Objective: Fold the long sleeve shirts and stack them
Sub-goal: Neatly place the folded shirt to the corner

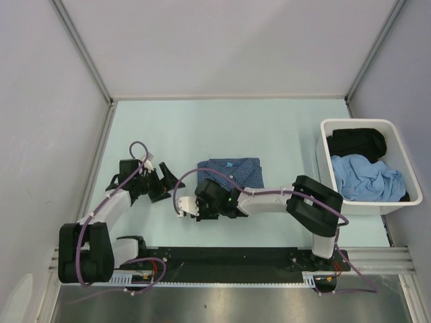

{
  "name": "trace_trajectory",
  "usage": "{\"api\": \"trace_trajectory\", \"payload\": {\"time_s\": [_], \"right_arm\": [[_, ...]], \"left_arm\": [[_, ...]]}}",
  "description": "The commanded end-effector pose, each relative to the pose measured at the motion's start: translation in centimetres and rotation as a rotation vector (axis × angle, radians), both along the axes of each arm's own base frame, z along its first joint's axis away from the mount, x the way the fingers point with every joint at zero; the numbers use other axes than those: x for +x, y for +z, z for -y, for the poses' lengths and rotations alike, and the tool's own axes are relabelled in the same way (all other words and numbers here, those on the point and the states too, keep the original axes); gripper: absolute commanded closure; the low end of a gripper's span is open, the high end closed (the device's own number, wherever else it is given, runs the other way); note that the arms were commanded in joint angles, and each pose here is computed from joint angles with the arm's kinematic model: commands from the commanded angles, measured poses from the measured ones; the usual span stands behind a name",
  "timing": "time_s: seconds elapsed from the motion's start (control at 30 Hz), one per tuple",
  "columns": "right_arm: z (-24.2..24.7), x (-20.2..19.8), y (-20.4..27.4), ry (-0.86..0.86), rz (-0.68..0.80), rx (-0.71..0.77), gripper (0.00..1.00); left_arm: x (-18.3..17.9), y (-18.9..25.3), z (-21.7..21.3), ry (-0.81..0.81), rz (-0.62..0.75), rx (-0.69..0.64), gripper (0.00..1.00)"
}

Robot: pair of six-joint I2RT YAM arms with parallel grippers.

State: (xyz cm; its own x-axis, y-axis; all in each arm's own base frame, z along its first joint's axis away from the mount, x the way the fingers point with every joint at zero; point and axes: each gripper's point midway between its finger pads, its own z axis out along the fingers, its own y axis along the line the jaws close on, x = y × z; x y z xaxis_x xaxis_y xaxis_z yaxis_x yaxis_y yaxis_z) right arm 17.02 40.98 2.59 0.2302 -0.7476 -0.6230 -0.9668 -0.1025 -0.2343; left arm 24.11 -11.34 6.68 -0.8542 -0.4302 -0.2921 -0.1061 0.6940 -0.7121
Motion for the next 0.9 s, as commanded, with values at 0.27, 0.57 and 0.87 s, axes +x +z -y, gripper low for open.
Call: {"api": "trace_trajectory", "payload": {"time_s": [0.27, 0.57, 0.87], "right_arm": [[-0.5, 3.1, 7.3, -0.061, -0.029, 0.255, 1.0], [-0.7, 3.7, 8.5, -0.048, -0.045, 0.281, 1.0], [-1.4, 2.2, 4.5, -0.038, -0.029, 0.169, 0.7]], "left_arm": [[1.1, 0.2, 4.8, -0.157, 0.059, -0.221, 0.01], [3.1, 0.2, 8.2, -0.169, 0.023, -0.316, 0.01], [5.5, 0.1, 4.4, -0.025, 0.003, -0.207, 0.0]]}}
